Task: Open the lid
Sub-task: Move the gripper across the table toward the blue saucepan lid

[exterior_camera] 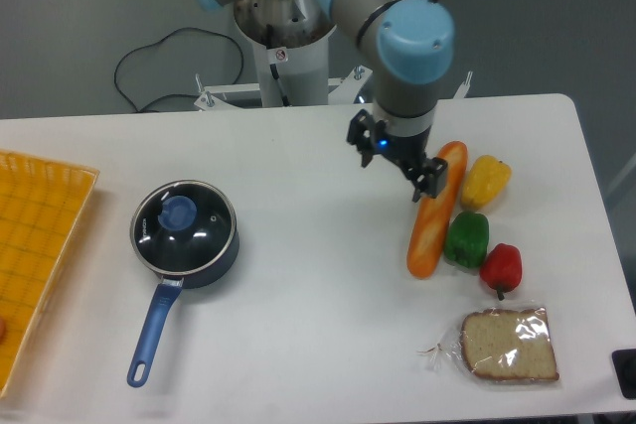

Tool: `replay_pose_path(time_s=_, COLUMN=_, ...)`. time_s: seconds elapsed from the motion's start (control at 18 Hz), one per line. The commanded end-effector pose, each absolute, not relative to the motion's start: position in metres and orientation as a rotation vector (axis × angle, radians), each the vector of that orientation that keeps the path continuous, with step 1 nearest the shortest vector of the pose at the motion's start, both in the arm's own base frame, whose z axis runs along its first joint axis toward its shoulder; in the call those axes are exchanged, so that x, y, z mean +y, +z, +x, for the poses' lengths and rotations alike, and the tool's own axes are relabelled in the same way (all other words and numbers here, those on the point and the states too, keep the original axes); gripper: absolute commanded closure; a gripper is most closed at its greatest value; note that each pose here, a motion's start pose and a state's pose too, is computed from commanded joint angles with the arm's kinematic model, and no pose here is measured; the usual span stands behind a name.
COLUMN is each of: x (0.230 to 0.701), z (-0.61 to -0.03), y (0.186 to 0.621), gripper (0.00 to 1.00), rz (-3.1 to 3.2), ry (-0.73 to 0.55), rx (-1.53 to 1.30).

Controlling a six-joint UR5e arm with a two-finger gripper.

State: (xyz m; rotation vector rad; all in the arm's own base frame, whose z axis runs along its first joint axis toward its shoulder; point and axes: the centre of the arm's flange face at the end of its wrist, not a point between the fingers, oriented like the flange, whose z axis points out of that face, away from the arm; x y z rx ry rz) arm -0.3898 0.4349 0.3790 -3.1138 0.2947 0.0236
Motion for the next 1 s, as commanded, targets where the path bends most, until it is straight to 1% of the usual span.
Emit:
replay_pose_path(time_s=0.39, x=0.460, z=-0.362, y=0.380, gripper=0.00, rz=-3.104, ry=0.007, rx=0.256)
replay_pose_path(time_s=0.72, x=0.470, z=-0.348, y=0.383, gripper=0.00, rz=-3.096, ry=-0.003, rx=0.210)
replay_pose_path(time_s=1.0, x=0.485, z=-0.321, y=0.383, gripper=0.00, rz=-3.103, ry=-0.022, rx=0.196)
